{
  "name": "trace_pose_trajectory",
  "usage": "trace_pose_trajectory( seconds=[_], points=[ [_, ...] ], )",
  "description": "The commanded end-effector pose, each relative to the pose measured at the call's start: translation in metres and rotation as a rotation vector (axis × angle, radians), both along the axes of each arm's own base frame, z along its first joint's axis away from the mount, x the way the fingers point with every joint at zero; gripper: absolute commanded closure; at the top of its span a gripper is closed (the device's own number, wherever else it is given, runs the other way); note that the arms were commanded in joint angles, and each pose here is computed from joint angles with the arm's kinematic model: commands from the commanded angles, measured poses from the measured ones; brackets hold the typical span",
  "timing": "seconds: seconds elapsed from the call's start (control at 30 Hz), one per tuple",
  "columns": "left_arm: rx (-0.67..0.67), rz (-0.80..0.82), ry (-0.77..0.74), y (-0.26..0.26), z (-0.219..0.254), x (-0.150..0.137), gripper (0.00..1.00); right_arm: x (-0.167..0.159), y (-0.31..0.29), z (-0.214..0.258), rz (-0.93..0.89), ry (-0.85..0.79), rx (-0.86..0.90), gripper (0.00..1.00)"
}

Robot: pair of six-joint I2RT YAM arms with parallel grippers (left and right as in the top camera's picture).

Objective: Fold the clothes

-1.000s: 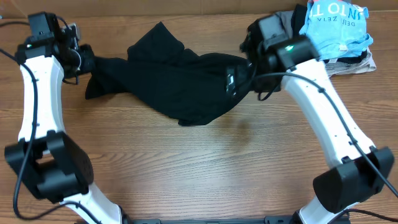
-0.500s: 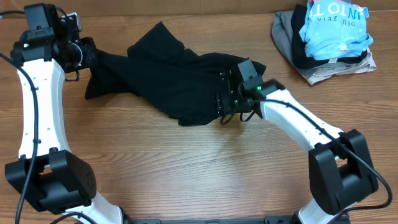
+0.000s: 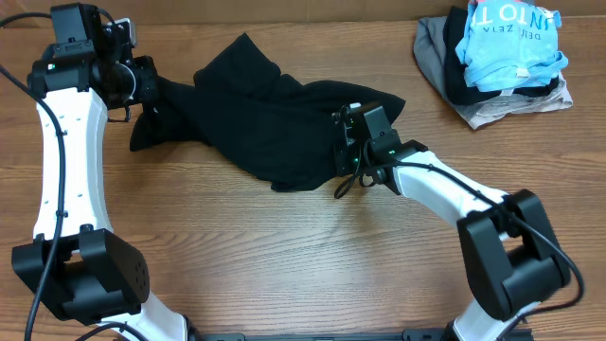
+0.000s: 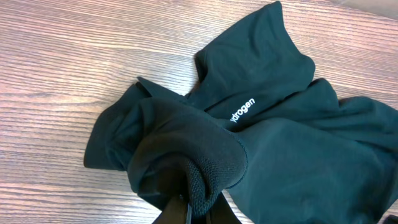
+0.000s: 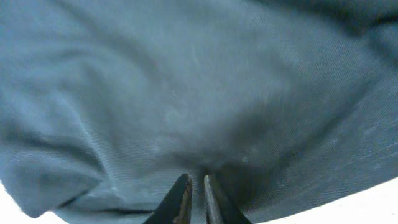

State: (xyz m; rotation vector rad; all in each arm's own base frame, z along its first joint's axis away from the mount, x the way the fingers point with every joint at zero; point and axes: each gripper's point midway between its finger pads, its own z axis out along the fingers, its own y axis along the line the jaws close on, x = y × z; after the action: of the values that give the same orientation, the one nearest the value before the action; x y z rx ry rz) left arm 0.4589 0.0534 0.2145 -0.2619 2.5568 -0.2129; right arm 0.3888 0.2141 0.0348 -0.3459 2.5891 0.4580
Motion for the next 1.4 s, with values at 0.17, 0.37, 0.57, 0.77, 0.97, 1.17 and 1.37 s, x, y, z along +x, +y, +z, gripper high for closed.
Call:
trace_pose_trajectory(
  seconds=[0.17, 0.37, 0.57, 0.77, 0.97, 1.17, 1.37],
  points=[
    [0.02, -0.017, -0.034, 0.0, 0.015, 0.0, 0.96, -0.02, -0.019, -0.042, -0.026, 0.148, -0.069, 0.94],
    [0.108, 0.033, -0.023, 0.017, 0.015, -0.002, 0.96, -0.021, -0.056, -0.049, -0.154, 0.233, -0.075, 0.94],
    [0.113, 0.029, -0.026, 0.014, 0.023, -0.009, 0.96, -0.006, -0.121, -0.049, -0.326, 0.27, -0.074, 0.94],
    [0.098, -0.009, -0.02, -0.004, 0.027, -0.014, 0.96, 0.023, -0.153, -0.025, -0.364, 0.234, 0.003, 0.94],
    [0.076, -0.074, -0.024, -0.032, 0.027, -0.013, 0.96, 0.043, -0.131, 0.033, -0.207, 0.21, 0.039, 0.66],
    [0.075, -0.074, -0.079, -0.037, 0.035, -0.001, 0.96, 0.023, -0.069, 0.09, -0.015, 0.238, 0.026, 0.5],
    [0.072, -0.051, -0.119, -0.035, 0.041, 0.007, 0.96, -0.023, 0.003, 0.079, 0.169, 0.271, -0.037, 0.42]
  ],
)
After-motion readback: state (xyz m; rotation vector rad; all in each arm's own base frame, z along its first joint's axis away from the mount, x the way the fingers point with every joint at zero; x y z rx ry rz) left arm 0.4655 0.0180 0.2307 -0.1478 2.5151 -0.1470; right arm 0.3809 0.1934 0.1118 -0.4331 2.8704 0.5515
